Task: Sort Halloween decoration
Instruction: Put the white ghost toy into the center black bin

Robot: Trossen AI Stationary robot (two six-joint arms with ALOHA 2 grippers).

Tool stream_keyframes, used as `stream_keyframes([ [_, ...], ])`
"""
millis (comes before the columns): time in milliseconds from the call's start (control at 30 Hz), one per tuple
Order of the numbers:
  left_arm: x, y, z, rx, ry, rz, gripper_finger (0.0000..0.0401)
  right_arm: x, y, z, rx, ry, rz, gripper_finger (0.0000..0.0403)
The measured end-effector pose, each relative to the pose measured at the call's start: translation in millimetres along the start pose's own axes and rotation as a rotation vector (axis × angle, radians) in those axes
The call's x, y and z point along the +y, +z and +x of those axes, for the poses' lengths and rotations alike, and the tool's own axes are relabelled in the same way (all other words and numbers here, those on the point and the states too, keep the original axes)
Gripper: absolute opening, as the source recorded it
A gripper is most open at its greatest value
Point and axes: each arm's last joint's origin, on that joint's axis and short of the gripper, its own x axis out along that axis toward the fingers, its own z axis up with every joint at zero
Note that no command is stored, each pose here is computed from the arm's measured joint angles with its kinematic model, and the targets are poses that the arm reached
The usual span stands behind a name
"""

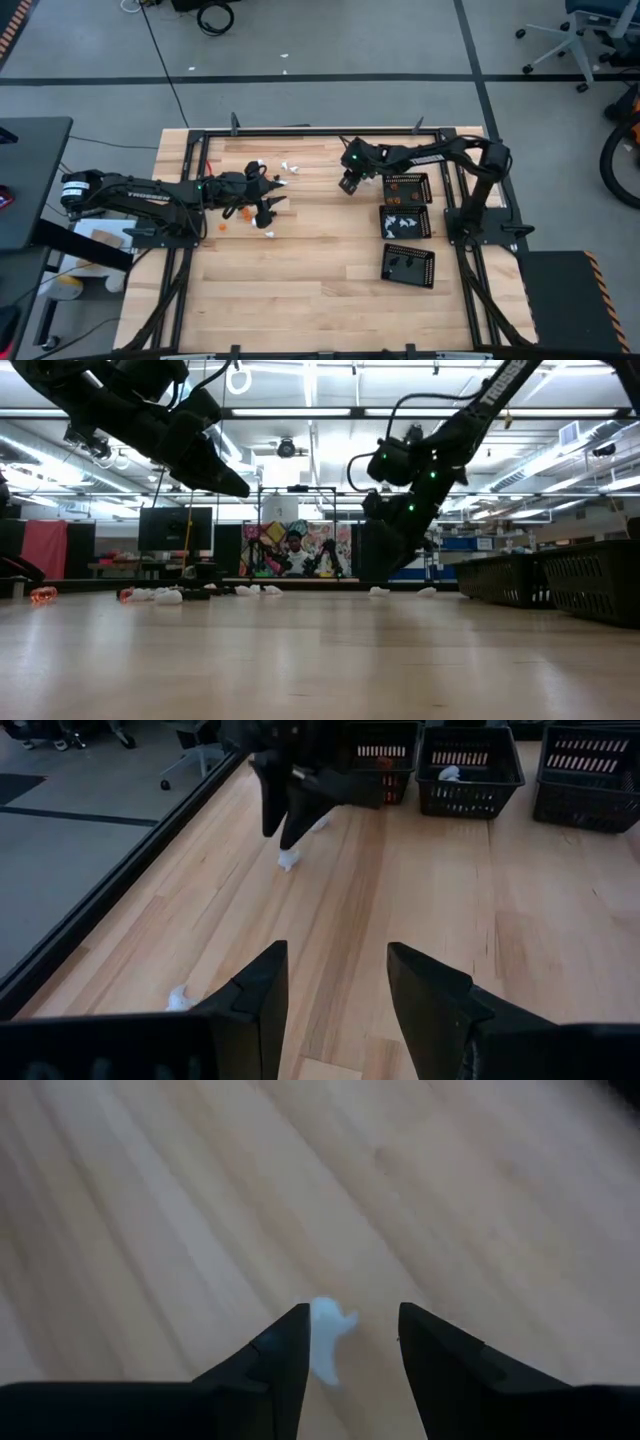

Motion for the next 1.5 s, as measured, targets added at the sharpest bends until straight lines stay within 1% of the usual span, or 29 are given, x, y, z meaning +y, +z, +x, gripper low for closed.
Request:
stream_keyframes([
  [167,0.1,0.0,0.0,0.0,0.0,0.001,0.0157,-4.1,-2.5,6.7,0.026,0.053,0.009,0.0159],
  [367,0.1,0.0,0.0,0.0,0.0,0.001,0.0157,0.1,-3.0,6.8,0.024,0.062,-0.019,0.0159],
  [600,0.1,-0.4,0.0,0.004,0.0,0.001,0.0157,4.3,-8.4,22.5,0.038,0.069,-0.029,0.0156],
  [700,-0.1,-0.6,0.0,0.006,0.0,0.001,0.0157,5.2,-9.0,22.8,0.039,0.068,-0.031,0.0141],
  [900,-0.1,-0.6,0.0,0.006,0.0,0.001,0.0157,8.3,-9.5,21.0,0.041,0.084,-0.061,0.0092],
  [1000,-0.1,-0.8,0.0,0.008,0.0,0.0,0.0157,10.0,-10.2,20.8,0.045,0.087,-0.067,0.0075],
  [1267,-0.1,-0.8,0.0,0.008,-0.001,0.0,0.0157,14.5,-11.5,11.2,0.066,0.108,-0.081,0.0071],
  [1433,-0.1,-0.8,0.0,0.008,0.0,0.0,0.0157,18.1,-8.4,-5.1,0.062,0.126,-0.091,0.0071],
  [1500,-0.1,-0.7,0.0,0.007,-0.001,0.0,0.0157,20.8,-7.7,-12.1,0.065,0.154,-0.094,0.0071],
])
